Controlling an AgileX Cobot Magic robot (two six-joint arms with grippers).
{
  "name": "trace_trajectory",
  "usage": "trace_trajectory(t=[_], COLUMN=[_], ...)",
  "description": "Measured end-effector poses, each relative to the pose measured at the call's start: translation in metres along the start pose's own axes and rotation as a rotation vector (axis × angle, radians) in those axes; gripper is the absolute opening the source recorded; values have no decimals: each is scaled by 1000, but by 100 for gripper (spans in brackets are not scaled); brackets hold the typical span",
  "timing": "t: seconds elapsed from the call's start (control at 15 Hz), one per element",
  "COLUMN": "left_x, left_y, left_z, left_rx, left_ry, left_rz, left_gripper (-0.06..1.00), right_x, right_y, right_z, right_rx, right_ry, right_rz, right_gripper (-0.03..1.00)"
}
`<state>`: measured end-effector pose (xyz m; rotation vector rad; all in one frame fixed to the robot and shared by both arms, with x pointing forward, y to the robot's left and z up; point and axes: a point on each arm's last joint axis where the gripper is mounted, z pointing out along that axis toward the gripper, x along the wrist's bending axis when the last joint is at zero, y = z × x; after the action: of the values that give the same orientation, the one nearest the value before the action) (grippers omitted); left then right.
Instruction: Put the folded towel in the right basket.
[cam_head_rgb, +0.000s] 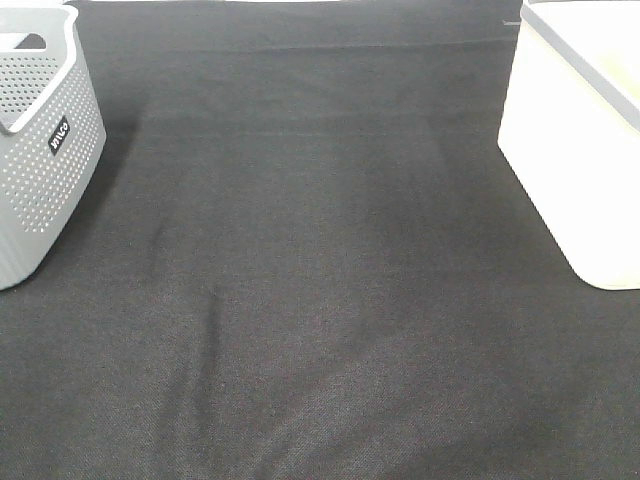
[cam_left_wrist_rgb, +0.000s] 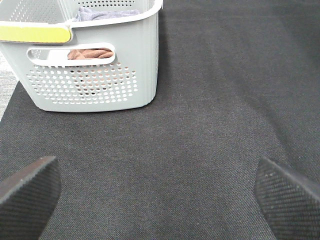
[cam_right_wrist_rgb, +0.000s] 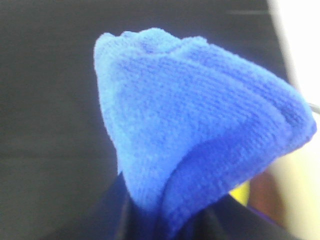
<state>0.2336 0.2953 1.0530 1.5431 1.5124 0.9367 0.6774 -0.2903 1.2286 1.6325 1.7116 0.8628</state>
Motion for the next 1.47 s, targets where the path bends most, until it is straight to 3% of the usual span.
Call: trace_trajectory(t=[0.07, 0.2, 0.4, 0.47, 0.53, 0.6, 0.67, 0.87, 1.0, 1.13, 1.33, 1.47], left_x=[0, 0, 0, 0, 0, 0, 0, 0, 0, 0, 0, 0], left_y=[0, 0, 0, 0, 0, 0, 0, 0, 0, 0, 0, 0], left_z=[0, 0, 0, 0, 0, 0, 0, 0, 0, 0, 0, 0], left_rx=[0, 0, 0, 0, 0, 0, 0, 0, 0, 0, 0, 0], left_ry=[0, 0, 0, 0, 0, 0, 0, 0, 0, 0, 0, 0], left_rz=[0, 0, 0, 0, 1, 1, 1, 1, 1, 1, 1, 1], left_gripper=[98, 98, 98, 98, 98, 98, 98, 98, 98, 98, 98, 98], right_x=[-46, -92, -110, -108, -105, -100, -99, -96, -79, -65, -13, 15], right_y=[-10, -38, -79, -86, -91, -92, -92, -86, -70, -64, -49, -57], right_z=[10, 41, 88, 97, 104, 106, 106, 98, 76, 68, 41, 2], right_rx=[53, 182, 361, 385, 402, 409, 409, 389, 327, 310, 259, 269], right_ry=[-108, -206, -205, -176, -142, -119, -117, -109, -33, -15, 4, 41], right_rz=[48, 121, 169, 187, 207, 206, 204, 206, 225, 201, 79, 40], right_gripper=[28, 28, 28, 32, 48, 82, 90, 96, 96, 96, 96, 96])
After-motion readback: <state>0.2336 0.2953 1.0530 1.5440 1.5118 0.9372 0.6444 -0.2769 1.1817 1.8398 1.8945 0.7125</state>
